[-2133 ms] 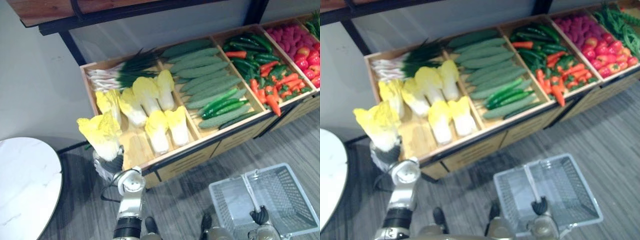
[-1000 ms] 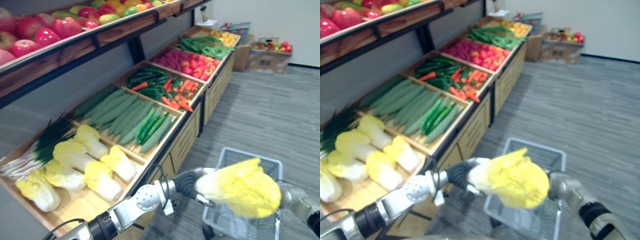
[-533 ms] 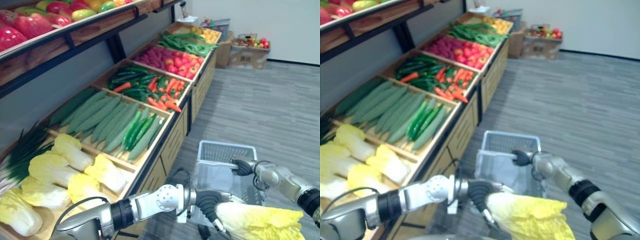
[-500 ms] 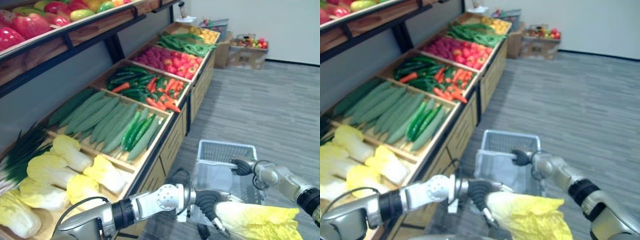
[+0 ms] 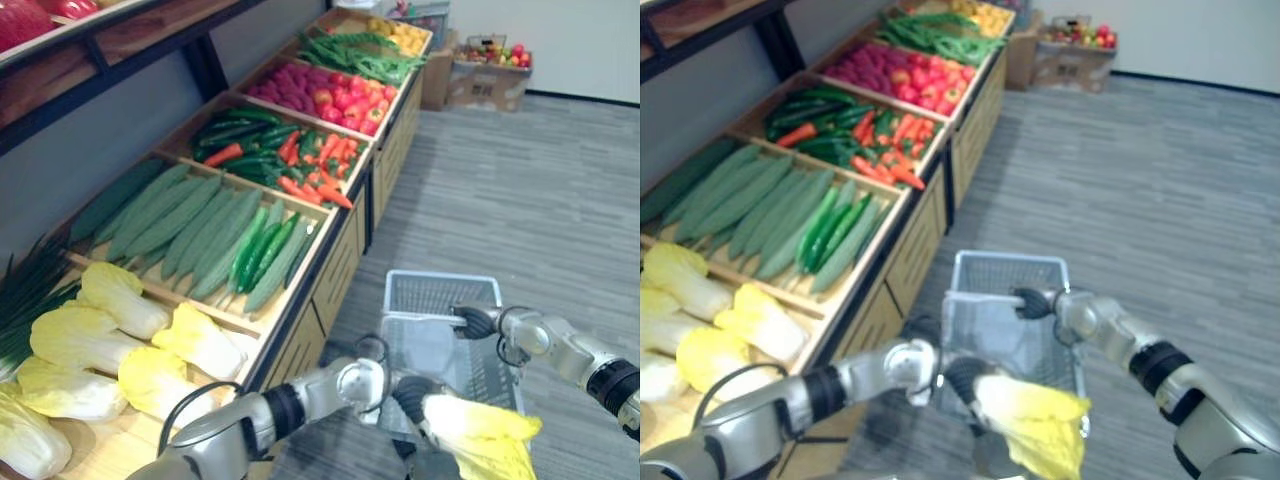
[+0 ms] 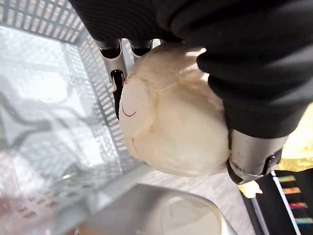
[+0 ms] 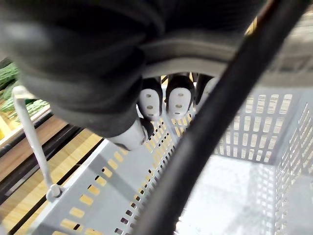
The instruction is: Pick vegetable in the basket
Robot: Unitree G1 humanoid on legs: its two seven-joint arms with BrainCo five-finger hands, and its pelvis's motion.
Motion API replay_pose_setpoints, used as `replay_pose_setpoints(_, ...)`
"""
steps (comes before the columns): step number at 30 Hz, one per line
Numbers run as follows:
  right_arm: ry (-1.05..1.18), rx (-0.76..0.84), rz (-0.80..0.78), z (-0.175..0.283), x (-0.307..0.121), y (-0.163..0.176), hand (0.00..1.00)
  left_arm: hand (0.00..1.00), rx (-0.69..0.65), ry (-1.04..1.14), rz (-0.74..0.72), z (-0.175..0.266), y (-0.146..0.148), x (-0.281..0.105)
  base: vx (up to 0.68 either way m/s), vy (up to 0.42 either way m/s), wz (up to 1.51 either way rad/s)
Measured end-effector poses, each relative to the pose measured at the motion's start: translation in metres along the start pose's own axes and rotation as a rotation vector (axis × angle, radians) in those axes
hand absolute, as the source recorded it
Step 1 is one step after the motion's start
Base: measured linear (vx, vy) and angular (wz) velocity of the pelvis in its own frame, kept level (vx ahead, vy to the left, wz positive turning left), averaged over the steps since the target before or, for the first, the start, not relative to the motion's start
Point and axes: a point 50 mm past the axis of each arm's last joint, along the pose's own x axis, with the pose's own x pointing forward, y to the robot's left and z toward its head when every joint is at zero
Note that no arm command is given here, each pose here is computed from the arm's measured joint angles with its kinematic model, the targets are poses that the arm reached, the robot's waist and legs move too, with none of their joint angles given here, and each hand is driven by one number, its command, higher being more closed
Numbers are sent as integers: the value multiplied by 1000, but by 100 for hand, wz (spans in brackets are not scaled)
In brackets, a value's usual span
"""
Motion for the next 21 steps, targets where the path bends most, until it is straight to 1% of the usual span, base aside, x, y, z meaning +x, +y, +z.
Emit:
replay_pose_setpoints(3, -3, -6, -7, 1, 1, -4, 100, 100, 30, 61, 33, -6, 9, 4, -72, -4, 15)
replay_pose_setpoints(9, 6, -8, -8, 0, 3, -10, 100, 100, 40, 167, 52, -23, 15, 2, -47, 19, 4)
replay_pose_setpoints(10, 4, -10, -10, 0, 3, -11, 100, 0, 40, 179, 57, -25, 17, 1, -55, 26, 2)
replay_pose_setpoints(15, -6, 16, -39, 3, 8, -22, 100, 0, 60, 270, 136, -37, 38, -6, -75, 3, 6)
replay_pose_setpoints(19, -12, 40, -74, 4, 8, -28, 100, 0, 42, 323, 222, -42, 48, -9, -88, -14, 5)
replay_pose_setpoints(21, -2, 48, -83, 2, 7, -30, 100, 0, 25, 323, 241, -42, 51, -8, -108, -18, 8)
